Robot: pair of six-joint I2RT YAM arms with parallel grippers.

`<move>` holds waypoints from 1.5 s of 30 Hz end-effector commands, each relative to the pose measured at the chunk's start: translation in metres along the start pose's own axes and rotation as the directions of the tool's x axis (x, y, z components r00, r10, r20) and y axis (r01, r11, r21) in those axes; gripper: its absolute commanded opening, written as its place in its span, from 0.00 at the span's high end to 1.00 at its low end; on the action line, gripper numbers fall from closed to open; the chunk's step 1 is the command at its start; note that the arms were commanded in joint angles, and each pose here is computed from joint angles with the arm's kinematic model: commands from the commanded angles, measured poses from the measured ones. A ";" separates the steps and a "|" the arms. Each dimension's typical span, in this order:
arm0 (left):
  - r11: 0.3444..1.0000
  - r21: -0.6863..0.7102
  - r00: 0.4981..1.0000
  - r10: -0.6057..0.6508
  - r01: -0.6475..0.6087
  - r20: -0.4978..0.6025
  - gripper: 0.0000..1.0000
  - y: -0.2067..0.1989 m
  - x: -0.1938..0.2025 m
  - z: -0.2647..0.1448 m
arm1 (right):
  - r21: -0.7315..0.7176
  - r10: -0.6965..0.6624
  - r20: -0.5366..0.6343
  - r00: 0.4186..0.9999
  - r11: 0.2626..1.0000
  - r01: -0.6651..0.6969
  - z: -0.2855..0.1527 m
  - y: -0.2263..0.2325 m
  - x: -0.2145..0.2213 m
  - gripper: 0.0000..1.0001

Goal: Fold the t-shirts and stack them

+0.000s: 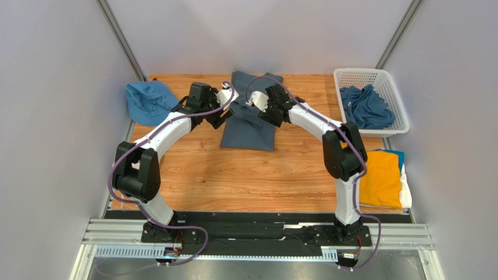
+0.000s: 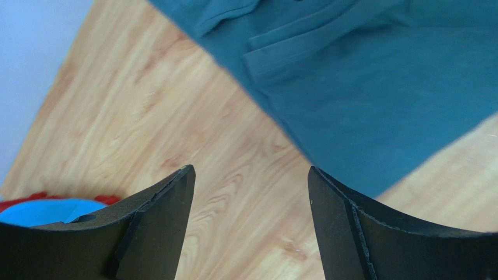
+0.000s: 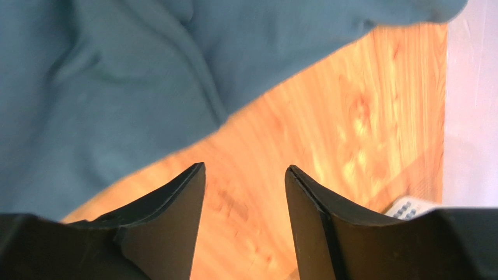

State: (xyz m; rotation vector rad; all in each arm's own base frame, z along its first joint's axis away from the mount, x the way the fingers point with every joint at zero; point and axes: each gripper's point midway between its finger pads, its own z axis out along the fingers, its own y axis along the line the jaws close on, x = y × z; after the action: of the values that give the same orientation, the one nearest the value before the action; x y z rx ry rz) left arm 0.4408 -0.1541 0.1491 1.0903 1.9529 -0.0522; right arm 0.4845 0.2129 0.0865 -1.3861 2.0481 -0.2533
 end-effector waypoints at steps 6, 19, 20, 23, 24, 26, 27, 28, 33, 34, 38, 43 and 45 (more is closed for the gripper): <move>0.979 0.199 0.997 -0.027 0.042 -0.076 0.20 -0.042 0.018 -0.010 | -0.055 0.014 0.071 0.997 0.998 -0.010 -0.078 0.061 0.010 0.31; 0.943 0.304 0.977 -0.076 0.136 -0.200 0.20 -0.070 0.049 0.015 | -0.117 -0.048 0.099 0.994 0.991 0.060 -0.088 0.118 0.005 0.33; 0.942 0.306 0.975 -0.077 0.139 -0.208 0.20 -0.071 0.052 0.017 | -0.126 -0.051 0.094 0.994 0.990 0.063 -0.083 0.121 0.005 0.33; 0.937 0.319 0.972 -0.071 0.142 -0.224 0.20 -0.077 0.058 0.021 | -0.138 -0.055 0.092 0.994 0.988 0.067 -0.078 0.125 0.002 0.34; 0.936 0.322 0.972 -0.072 0.144 -0.226 0.20 -0.078 0.058 0.021 | -0.148 -0.056 0.083 0.995 0.987 0.068 -0.074 0.127 0.003 0.35; 0.931 0.335 0.970 -0.070 0.147 -0.231 0.20 -0.082 0.060 0.023 | -0.161 -0.060 0.086 0.995 0.984 0.073 -0.072 0.132 0.002 0.35; 0.930 0.336 0.970 -0.071 0.148 -0.231 0.20 -0.083 0.060 0.024 | -0.162 -0.062 0.081 0.995 0.984 0.074 -0.070 0.133 0.003 0.35; 0.928 0.341 0.970 -0.069 0.148 -0.235 0.20 -0.085 0.062 0.025 | -0.163 -0.069 0.082 0.994 0.983 0.082 -0.068 0.134 0.003 0.35; 0.918 0.367 0.968 -0.059 0.149 -0.246 0.20 -0.096 0.064 0.032 | -0.164 -0.084 0.076 0.994 0.982 0.095 -0.061 0.134 0.001 0.36; 0.916 0.372 0.967 -0.056 0.148 -0.247 0.20 -0.098 0.063 0.034 | -0.166 -0.089 0.072 0.993 0.981 0.100 -0.059 0.136 0.002 0.36; 0.911 0.386 0.964 -0.043 0.146 -0.263 0.20 -0.104 0.066 0.036 | -0.163 -0.104 0.070 0.992 0.980 0.114 -0.054 0.134 0.001 0.37; 0.911 0.385 0.959 -0.036 0.146 -0.280 0.20 -0.104 0.073 0.039 | -0.159 -0.116 0.072 0.991 0.979 0.126 -0.050 0.133 -0.001 0.37; 0.908 0.392 0.955 -0.028 0.147 -0.294 0.20 -0.107 0.078 0.039 | -0.158 -0.126 0.069 0.990 0.978 0.136 -0.046 0.133 -0.001 0.38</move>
State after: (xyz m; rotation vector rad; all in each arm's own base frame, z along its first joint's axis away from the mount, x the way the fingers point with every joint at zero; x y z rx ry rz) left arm 0.3675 -0.1800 0.0284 1.3308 2.3341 -0.3837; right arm 0.3377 0.2458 0.0431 -1.6406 2.0393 -0.0990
